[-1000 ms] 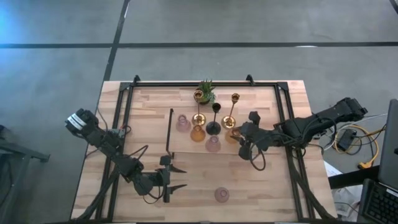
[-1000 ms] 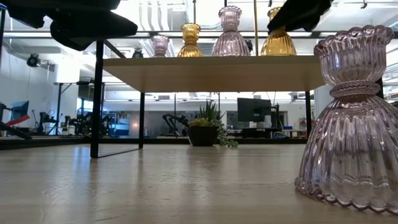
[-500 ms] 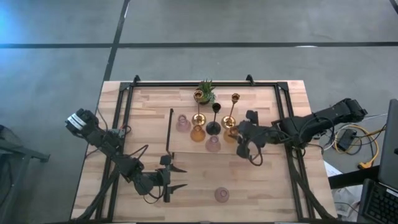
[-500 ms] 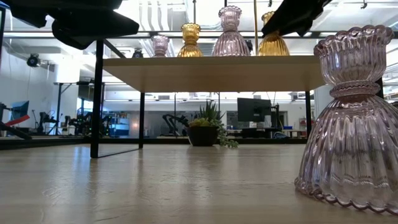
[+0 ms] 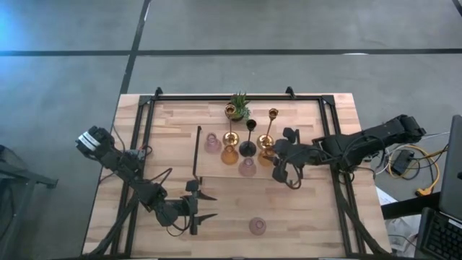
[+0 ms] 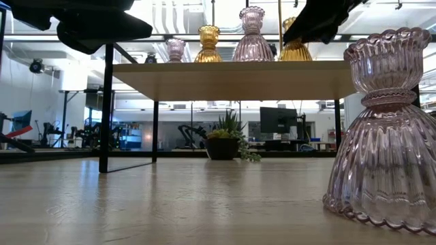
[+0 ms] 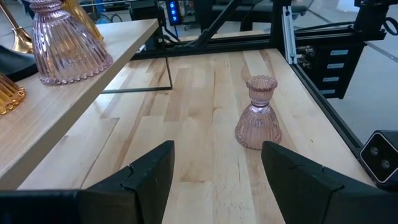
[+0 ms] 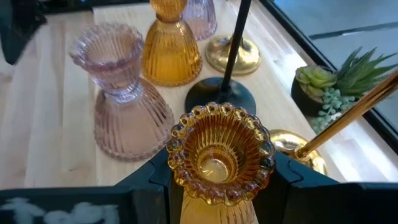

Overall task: Pick & Place candle stick holders
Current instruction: Put the orange glass candle holder on the shelf

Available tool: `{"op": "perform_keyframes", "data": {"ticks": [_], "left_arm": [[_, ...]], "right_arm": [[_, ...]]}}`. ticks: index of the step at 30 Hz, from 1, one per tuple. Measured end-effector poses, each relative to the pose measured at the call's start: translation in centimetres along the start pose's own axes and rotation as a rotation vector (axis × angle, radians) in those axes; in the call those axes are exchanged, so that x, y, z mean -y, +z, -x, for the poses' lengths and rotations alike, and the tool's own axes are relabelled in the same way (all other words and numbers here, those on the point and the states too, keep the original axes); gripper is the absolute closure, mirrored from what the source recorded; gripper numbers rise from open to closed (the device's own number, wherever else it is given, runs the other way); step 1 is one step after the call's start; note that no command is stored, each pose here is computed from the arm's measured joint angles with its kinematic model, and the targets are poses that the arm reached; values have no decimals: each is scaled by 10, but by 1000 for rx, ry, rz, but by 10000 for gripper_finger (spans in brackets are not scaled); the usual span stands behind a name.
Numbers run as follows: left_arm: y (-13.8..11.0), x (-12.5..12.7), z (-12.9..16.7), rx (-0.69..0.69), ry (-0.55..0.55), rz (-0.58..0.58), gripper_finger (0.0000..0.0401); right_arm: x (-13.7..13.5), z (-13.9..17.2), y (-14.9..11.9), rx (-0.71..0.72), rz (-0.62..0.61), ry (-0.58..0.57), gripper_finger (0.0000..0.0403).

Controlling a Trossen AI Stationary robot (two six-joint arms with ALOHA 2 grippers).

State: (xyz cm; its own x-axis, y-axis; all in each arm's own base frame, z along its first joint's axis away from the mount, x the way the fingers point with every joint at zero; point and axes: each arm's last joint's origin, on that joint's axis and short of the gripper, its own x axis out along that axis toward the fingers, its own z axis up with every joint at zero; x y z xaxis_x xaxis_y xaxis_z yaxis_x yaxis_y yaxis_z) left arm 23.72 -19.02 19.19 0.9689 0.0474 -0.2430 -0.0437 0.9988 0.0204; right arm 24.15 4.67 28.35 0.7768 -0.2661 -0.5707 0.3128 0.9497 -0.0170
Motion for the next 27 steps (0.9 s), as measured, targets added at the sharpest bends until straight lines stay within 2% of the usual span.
{"op": "perform_keyframes", "data": {"ticks": [27], "left_arm": [[-1, 0, 0, -2, -1, -1, 156]], "right_arm": [[-1, -11, 0, -18, -14, -1, 272]]}}
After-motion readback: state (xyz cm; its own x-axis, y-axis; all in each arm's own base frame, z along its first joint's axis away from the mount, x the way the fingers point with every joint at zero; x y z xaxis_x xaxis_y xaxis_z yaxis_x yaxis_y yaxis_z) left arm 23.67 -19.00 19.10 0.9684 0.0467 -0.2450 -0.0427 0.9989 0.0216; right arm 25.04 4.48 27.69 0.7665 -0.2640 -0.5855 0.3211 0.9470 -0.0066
